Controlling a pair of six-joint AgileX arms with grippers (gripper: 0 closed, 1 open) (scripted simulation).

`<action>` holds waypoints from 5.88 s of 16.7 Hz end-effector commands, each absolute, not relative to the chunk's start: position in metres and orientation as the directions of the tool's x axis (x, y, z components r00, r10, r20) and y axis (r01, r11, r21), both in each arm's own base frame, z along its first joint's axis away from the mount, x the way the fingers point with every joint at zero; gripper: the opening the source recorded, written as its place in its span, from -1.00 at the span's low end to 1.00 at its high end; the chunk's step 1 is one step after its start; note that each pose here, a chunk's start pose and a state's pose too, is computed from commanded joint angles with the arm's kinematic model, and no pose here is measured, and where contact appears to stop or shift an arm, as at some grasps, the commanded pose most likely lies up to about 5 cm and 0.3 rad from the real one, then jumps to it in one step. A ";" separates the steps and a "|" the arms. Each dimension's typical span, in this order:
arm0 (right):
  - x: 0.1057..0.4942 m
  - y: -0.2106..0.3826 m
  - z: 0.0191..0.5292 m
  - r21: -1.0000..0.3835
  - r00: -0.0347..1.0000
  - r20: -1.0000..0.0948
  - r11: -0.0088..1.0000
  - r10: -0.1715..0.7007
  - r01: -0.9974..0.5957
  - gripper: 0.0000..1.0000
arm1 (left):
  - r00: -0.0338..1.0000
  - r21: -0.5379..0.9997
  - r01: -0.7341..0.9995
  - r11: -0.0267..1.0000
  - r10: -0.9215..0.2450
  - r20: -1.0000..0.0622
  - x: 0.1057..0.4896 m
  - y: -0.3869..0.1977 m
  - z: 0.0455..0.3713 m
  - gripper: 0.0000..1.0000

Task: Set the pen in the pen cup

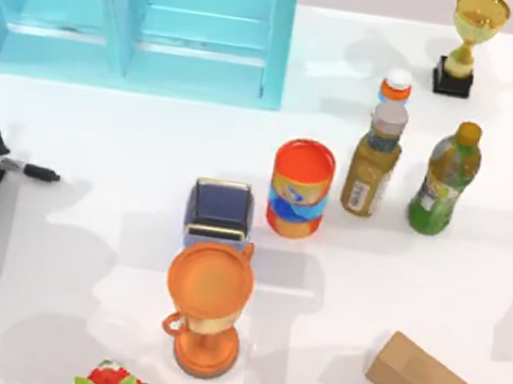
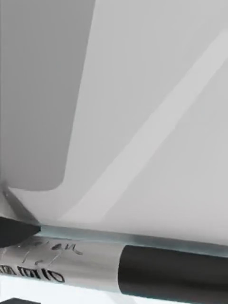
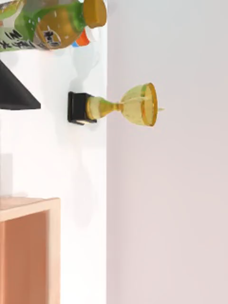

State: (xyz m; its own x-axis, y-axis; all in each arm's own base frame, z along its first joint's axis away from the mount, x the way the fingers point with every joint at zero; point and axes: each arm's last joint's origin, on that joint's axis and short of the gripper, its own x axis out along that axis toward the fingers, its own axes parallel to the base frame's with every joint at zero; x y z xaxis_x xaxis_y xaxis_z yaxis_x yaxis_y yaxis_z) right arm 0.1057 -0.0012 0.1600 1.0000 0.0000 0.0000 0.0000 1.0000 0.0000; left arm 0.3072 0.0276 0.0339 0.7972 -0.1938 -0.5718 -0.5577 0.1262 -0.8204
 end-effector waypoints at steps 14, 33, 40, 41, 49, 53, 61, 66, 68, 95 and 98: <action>0.106 -0.001 0.160 0.000 1.000 0.000 1.000 0.000 0.000 1.00 | 0.690 -0.713 -0.683 0.159 -0.183 -0.701 0.303 0.033 0.077 -1.00; 0.106 -0.001 0.160 0.000 1.000 0.000 1.000 0.000 0.000 1.00 | 0.694 -0.716 -0.680 0.158 -0.177 -0.698 0.158 0.036 0.221 -1.00; 0.106 -0.001 0.160 0.000 1.000 0.000 1.000 0.000 0.000 1.00 | 0.695 -0.716 -0.676 0.175 -0.173 -0.698 0.158 0.035 0.223 -1.00; 0.106 -0.001 0.160 0.000 1.000 0.000 1.000 0.000 0.000 1.00 | 0.698 -0.715 -0.670 0.200 -0.161 -0.698 0.161 0.034 0.224 -1.00; 0.106 -0.001 0.160 0.000 1.000 0.000 1.000 0.000 0.000 1.00 | 0.803 -0.579 -0.488 0.653 0.075 -0.592 0.232 -0.008 0.236 -1.00; 0.106 -0.001 0.160 0.000 1.000 0.000 1.000 0.000 0.000 1.00 | 0.885 -0.385 -0.381 0.840 0.210 -0.416 0.272 -0.069 0.239 -1.00; 0.106 -0.001 0.160 0.000 1.000 0.000 1.000 0.000 0.000 1.00 | 0.910 -0.083 -0.413 0.907 0.408 -0.073 0.267 -0.234 0.221 -1.00; 0.106 -0.001 0.160 0.000 1.000 0.000 1.000 0.000 0.000 1.00 | 0.872 -0.018 -0.490 0.871 0.490 -0.017 0.223 -0.304 0.199 -1.00; 0.106 -0.001 0.160 0.000 1.000 0.000 1.000 0.000 0.000 1.00 | 0.862 -0.005 -0.507 0.862 0.507 -0.015 0.211 -0.318 0.193 -1.00; 0.106 -0.001 0.160 0.000 1.000 0.000 1.000 0.000 0.000 1.00 | 0.858 0.000 -0.514 0.858 0.514 -0.015 0.209 -0.321 0.188 0.36; 0.106 -0.001 0.160 0.000 1.000 0.000 1.000 0.000 0.000 1.00 | 0.858 0.000 -0.514 0.858 0.514 -0.015 0.209 -0.321 0.188 0.81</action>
State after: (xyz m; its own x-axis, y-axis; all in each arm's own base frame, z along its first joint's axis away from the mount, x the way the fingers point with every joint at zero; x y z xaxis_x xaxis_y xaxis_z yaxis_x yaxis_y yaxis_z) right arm 0.1057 -0.0012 0.1600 1.0000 0.0000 0.0000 0.0000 1.0000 0.0000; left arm 0.2091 -0.3208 0.1882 0.8577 0.5139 -0.0150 -0.5139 0.8578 0.0000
